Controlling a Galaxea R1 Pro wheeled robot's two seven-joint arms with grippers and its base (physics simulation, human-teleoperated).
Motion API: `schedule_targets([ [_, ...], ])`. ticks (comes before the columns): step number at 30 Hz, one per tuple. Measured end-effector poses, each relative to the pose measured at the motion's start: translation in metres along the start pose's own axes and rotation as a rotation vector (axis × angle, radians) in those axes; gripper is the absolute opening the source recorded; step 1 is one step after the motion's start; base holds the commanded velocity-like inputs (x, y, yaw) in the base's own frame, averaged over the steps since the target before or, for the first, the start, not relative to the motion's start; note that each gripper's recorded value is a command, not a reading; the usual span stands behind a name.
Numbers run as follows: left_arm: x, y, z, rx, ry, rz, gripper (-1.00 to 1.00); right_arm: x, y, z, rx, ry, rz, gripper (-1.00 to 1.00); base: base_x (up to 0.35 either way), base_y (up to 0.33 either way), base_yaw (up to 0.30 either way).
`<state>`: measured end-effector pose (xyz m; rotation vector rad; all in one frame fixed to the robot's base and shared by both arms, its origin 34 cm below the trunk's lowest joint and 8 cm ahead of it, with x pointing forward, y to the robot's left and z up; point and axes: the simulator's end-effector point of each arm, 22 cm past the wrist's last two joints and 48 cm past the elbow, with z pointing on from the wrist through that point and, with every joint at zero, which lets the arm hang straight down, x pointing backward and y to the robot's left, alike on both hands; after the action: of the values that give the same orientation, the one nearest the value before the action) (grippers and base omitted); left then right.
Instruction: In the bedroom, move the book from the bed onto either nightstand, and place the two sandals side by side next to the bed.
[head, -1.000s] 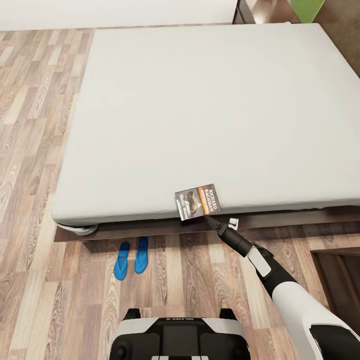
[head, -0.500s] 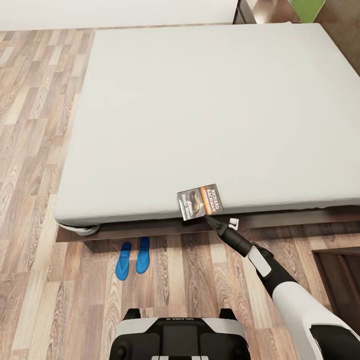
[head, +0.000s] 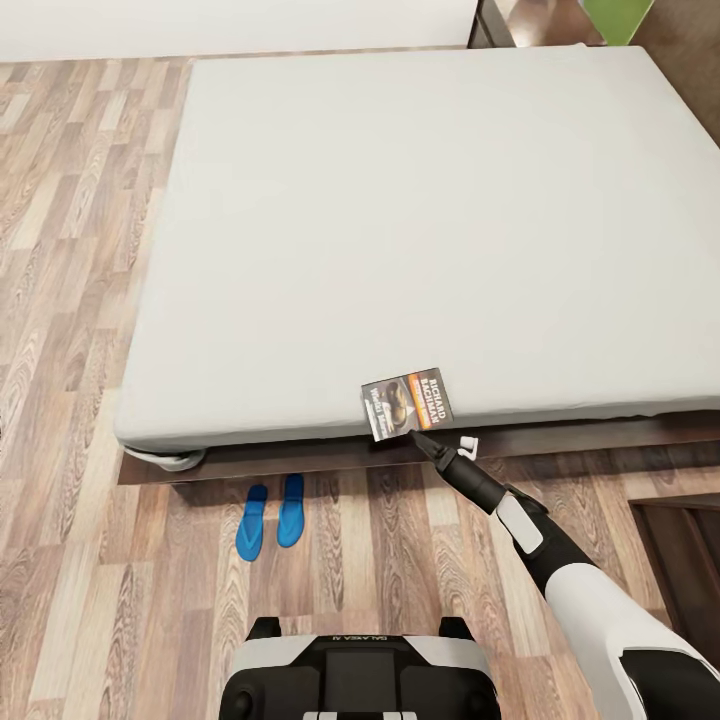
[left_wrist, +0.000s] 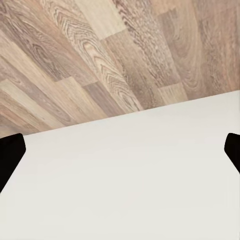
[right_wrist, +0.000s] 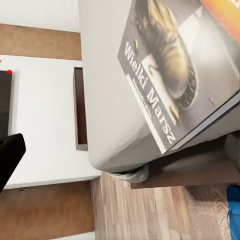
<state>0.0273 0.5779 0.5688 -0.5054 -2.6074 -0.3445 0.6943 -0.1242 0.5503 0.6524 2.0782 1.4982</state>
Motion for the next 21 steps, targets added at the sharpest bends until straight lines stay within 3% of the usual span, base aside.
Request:
schedule_targets([
  [21, 0.0001, 0.0000, 0.0000, 0.000, 0.000, -0.001, 1.00, 0.0001, 0.0000, -0.0001, 0.000, 0.000, 0.000, 1.00, 0.000, 0.020, 0.000],
])
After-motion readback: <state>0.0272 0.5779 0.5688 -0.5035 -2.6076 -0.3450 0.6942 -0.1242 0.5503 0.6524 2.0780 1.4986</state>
